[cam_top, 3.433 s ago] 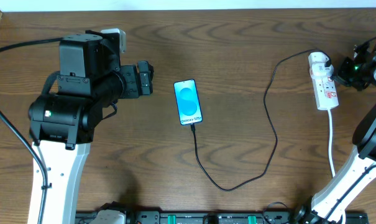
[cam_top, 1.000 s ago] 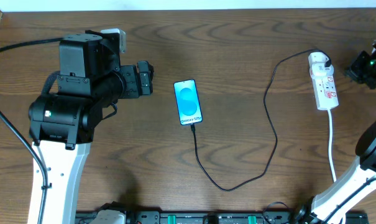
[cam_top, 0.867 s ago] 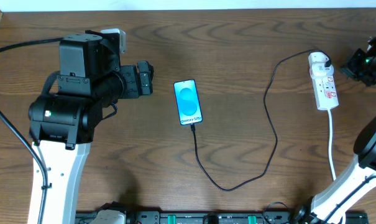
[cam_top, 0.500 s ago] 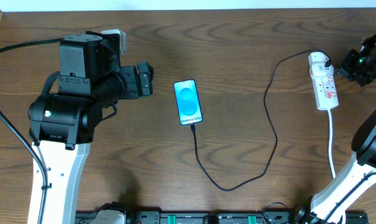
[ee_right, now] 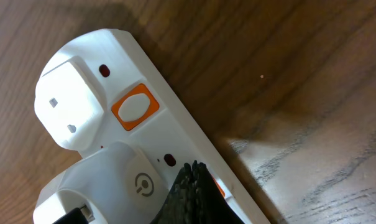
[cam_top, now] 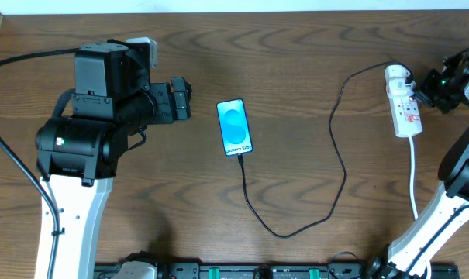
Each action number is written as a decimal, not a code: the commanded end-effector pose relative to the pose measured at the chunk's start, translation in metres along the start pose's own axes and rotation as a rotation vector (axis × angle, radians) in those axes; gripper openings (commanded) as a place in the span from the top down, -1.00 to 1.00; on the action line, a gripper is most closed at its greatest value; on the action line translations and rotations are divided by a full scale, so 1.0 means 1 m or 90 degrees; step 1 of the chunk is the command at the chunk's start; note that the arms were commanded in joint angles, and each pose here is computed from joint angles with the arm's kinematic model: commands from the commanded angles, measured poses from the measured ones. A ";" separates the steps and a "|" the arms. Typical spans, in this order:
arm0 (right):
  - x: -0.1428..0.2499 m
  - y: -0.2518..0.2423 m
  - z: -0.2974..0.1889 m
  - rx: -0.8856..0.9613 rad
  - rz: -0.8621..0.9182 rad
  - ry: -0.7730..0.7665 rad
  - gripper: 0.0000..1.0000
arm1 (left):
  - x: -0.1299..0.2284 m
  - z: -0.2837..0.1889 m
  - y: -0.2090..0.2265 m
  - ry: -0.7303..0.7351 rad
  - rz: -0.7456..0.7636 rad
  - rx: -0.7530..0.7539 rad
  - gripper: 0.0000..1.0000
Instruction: Plug charger to phone and switch on socket
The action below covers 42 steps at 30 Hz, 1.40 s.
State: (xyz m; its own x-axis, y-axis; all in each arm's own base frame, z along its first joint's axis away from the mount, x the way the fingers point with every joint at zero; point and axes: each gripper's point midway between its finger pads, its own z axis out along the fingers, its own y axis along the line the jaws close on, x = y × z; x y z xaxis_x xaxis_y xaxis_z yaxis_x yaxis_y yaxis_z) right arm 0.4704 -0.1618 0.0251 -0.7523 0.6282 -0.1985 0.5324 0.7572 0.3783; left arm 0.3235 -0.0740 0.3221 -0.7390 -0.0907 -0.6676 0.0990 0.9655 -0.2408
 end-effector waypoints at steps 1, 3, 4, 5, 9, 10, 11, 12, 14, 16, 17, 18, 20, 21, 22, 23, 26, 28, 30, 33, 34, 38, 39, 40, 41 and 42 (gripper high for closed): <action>0.012 0.008 0.018 -0.028 0.004 0.033 0.98 | 0.001 0.000 0.003 0.001 -0.004 -0.010 -0.87; 0.011 0.008 0.017 -0.035 0.007 0.034 0.98 | 0.001 0.000 0.003 0.001 -0.004 -0.010 -0.87; 0.011 0.008 0.016 -0.039 0.009 0.034 0.98 | 0.001 0.000 0.003 0.001 -0.004 -0.010 -0.87; 0.011 0.009 0.015 -0.050 0.004 0.036 0.98 | 0.001 0.000 0.003 0.001 -0.004 -0.010 -0.87; 0.013 0.014 0.012 -0.088 -0.006 0.044 0.98 | 0.001 0.000 0.003 0.000 -0.004 -0.010 -0.87; 0.013 0.014 0.012 -0.091 -0.007 0.046 0.98 | 0.001 0.000 0.003 0.000 -0.004 -0.010 -0.87; 0.014 0.016 0.011 -0.100 -0.016 0.047 0.98 | 0.001 0.000 0.003 0.000 -0.004 -0.010 -0.87; 0.014 0.014 0.010 -0.099 -0.017 0.050 0.98 | 0.001 0.000 0.003 0.000 -0.004 -0.010 -0.87; 0.016 0.013 0.010 -0.103 -0.025 0.053 0.98 | 0.001 0.000 0.003 0.000 -0.004 -0.010 -0.87; 0.017 0.013 0.010 -0.104 -0.034 0.055 0.98 | 0.001 0.000 0.003 0.000 -0.004 -0.010 -0.87; 0.017 0.014 0.009 -0.106 -0.037 0.056 0.98 | 0.001 0.000 0.003 0.000 -0.004 -0.010 -0.87; 0.019 0.015 0.009 -0.110 -0.047 0.059 0.98 | 0.001 0.000 0.003 0.000 -0.004 -0.010 -0.87; 0.021 0.014 0.009 -0.108 -0.053 0.066 0.98 | 0.001 0.000 0.003 0.000 -0.004 -0.010 -0.87; 0.022 0.014 0.010 -0.102 -0.055 0.067 0.98 | 0.001 0.000 0.003 0.000 -0.004 -0.010 -0.87; 0.022 0.012 0.010 -0.095 -0.056 0.066 0.98 | 0.001 0.000 0.003 0.000 -0.004 -0.010 -0.87; 0.023 0.012 0.012 -0.085 -0.059 0.067 0.98 | 0.001 0.000 0.003 0.001 -0.004 -0.010 -0.87; 0.026 0.014 0.015 -0.068 -0.068 0.071 0.98 | 0.001 0.000 0.003 0.001 -0.004 -0.010 -0.87; 0.029 0.017 0.017 -0.059 -0.076 0.074 0.98 | 0.001 0.000 0.003 0.001 -0.004 -0.010 -0.87; 0.033 0.021 0.020 -0.045 -0.086 0.081 0.98 | 0.001 0.000 0.003 0.001 -0.004 -0.010 -0.87; 0.040 0.024 0.022 -0.029 -0.096 0.092 0.98 | 0.001 0.000 0.003 0.001 -0.004 -0.010 -0.87; 0.043 0.026 0.023 -0.025 -0.099 0.098 0.98 | 0.001 0.000 0.003 0.001 -0.004 -0.010 -0.87; 0.052 0.032 0.025 -0.015 -0.108 0.114 0.98 | 0.001 0.000 0.003 0.001 -0.004 -0.010 -0.87; 0.055 0.034 0.026 -0.015 -0.111 0.118 0.98 | 0.001 0.000 0.003 0.001 -0.004 -0.010 -0.87; 0.056 0.035 0.026 -0.015 -0.113 0.120 0.98 | 0.001 0.000 0.003 0.001 -0.004 -0.010 -0.87; 0.058 0.037 0.027 -0.015 -0.114 0.123 0.98 | 0.001 0.000 0.003 0.001 -0.004 -0.010 -0.87; 0.058 0.037 0.027 -0.015 -0.115 0.125 0.98 | 0.001 0.000 0.003 0.001 -0.004 -0.010 -0.87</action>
State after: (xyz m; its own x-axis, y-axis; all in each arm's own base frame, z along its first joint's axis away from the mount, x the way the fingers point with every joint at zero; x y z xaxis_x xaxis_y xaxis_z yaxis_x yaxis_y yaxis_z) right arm 0.4634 -0.1543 0.0243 -0.8318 0.5182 -0.1987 0.4546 0.8416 0.2918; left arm 0.3235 -0.0740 0.3221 -0.7390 -0.0903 -0.6677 0.0993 0.9655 -0.2405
